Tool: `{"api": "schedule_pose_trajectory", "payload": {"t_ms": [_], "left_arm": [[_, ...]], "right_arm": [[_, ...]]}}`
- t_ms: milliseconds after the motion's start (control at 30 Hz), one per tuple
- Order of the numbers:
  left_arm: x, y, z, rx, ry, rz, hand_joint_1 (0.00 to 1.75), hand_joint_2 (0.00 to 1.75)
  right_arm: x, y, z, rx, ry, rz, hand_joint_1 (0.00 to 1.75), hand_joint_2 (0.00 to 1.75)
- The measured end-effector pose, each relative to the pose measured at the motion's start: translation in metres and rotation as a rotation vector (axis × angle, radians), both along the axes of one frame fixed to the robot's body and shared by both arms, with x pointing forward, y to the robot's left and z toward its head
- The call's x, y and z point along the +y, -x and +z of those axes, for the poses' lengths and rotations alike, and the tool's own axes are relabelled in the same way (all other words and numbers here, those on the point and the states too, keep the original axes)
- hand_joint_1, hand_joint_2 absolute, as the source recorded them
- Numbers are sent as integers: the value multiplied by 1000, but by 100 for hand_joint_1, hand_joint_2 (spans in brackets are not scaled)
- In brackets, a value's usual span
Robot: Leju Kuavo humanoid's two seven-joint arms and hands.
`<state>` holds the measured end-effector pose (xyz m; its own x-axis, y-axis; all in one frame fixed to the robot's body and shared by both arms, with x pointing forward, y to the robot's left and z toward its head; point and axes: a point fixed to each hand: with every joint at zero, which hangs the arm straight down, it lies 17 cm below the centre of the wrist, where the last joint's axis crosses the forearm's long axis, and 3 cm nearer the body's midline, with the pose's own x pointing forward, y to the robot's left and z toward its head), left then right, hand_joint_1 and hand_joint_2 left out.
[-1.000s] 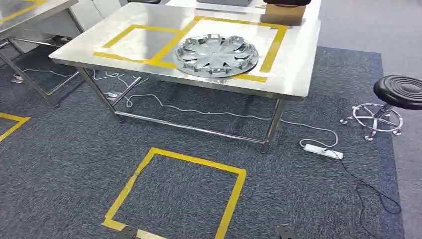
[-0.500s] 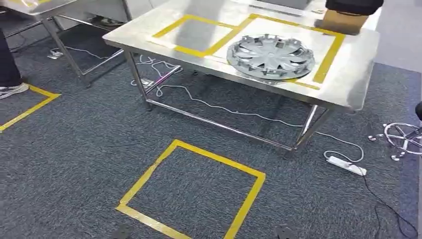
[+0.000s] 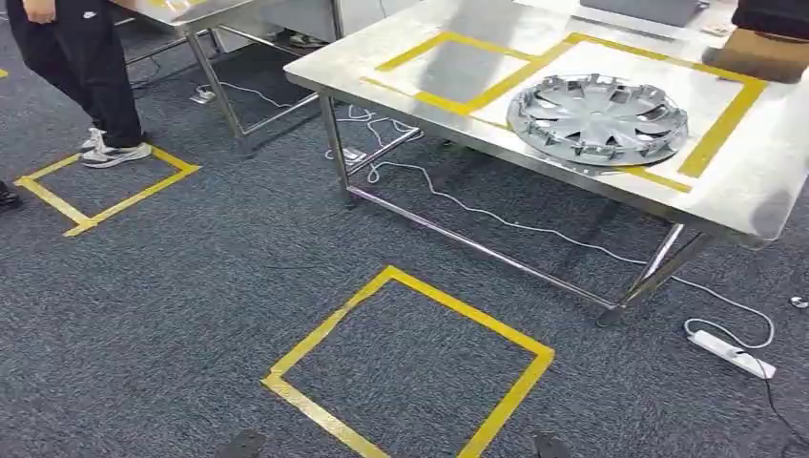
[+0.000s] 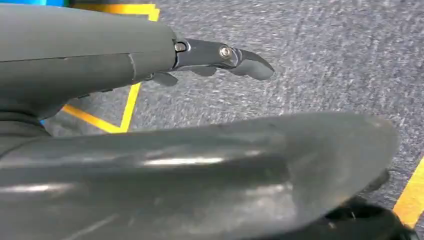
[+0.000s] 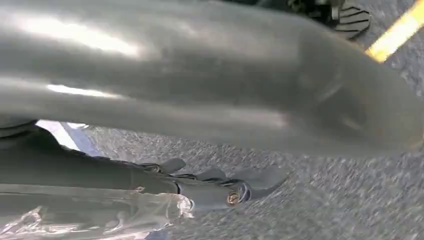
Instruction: Take the parts from the cabinet and place them on the table.
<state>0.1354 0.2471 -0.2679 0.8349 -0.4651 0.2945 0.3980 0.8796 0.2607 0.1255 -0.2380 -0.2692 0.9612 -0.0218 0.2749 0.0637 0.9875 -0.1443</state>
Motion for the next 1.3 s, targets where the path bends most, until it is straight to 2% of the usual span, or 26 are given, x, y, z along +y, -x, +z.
{"api": "schedule_pose_trajectory", "payload": {"t_ms": [567,967,1300], "left_arm": [[3,-1,0,-2,-4,3,0,0],[4,10,-2,14,-5,5,0,0],[3,3,-1,4,-4,4,0,0]], "right_arm": [[0,10,-2,13,0,1,0,0],[1,10,-2,12,-2,2,0,0],[2,12,-2,16,-6,4,0,0]]}}
